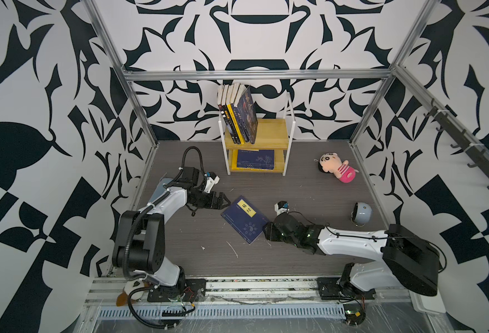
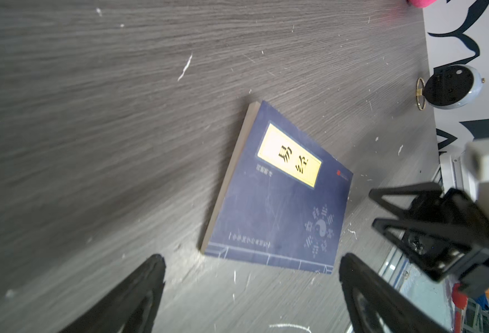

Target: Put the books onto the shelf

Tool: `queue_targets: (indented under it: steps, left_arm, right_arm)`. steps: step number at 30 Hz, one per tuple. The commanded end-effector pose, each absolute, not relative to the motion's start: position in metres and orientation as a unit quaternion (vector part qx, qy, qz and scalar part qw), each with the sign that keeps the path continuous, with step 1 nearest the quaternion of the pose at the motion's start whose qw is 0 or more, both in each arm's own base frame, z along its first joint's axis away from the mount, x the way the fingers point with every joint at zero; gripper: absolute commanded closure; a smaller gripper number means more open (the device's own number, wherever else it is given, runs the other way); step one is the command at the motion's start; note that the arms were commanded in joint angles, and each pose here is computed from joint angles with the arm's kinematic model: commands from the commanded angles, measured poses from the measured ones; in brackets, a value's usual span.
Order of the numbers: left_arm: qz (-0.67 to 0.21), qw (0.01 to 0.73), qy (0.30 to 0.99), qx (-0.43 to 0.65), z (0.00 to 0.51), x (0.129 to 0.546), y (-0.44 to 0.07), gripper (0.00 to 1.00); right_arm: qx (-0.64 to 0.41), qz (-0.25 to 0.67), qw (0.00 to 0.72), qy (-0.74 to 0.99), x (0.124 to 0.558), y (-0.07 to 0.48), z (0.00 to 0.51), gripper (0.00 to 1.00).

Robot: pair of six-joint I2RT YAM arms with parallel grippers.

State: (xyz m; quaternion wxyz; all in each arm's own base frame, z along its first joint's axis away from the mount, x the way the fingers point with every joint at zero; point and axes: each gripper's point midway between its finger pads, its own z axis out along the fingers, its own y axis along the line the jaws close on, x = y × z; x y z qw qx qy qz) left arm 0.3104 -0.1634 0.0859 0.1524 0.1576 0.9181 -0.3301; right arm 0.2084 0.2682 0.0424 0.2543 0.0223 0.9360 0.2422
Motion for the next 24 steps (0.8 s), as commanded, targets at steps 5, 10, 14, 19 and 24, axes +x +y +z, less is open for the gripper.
queue_targets:
  steps: [5, 10, 14, 19, 24]
  left_arm:
    - [-0.331, 0.072, 0.926, 0.165, 0.06, 0.307, -0.179, 0.02]
    - [-0.316, 0.039, 0.935, 0.157, 0.04, 0.308, -0.178, 0.04]
    - [-0.337, 0.016, 0.931, 0.14, 0.04, 0.302, -0.186, 0.1]
    - [-0.375, 0.01, 0.922, 0.093, 0.053, 0.295, -0.196, 0.25]
    - [-0.417, 0.007, 0.907, 0.064, 0.069, 0.292, -0.205, 0.42]
  right_arm:
    - [0.079, 0.247, 0.274, 0.926, 0.224, 0.283, 0.029, 0.44]
    - [0.089, 0.242, 0.281, 0.925, 0.246, 0.288, 0.022, 0.46]
    - [0.116, 0.232, 0.277, 0.925, 0.27, 0.276, 0.018, 0.54]
    - [0.1, 0.243, 0.265, 0.928, 0.294, 0.285, 0.024, 0.54]
    - [0.081, 0.246, 0.246, 0.934, 0.297, 0.298, 0.016, 0.54]
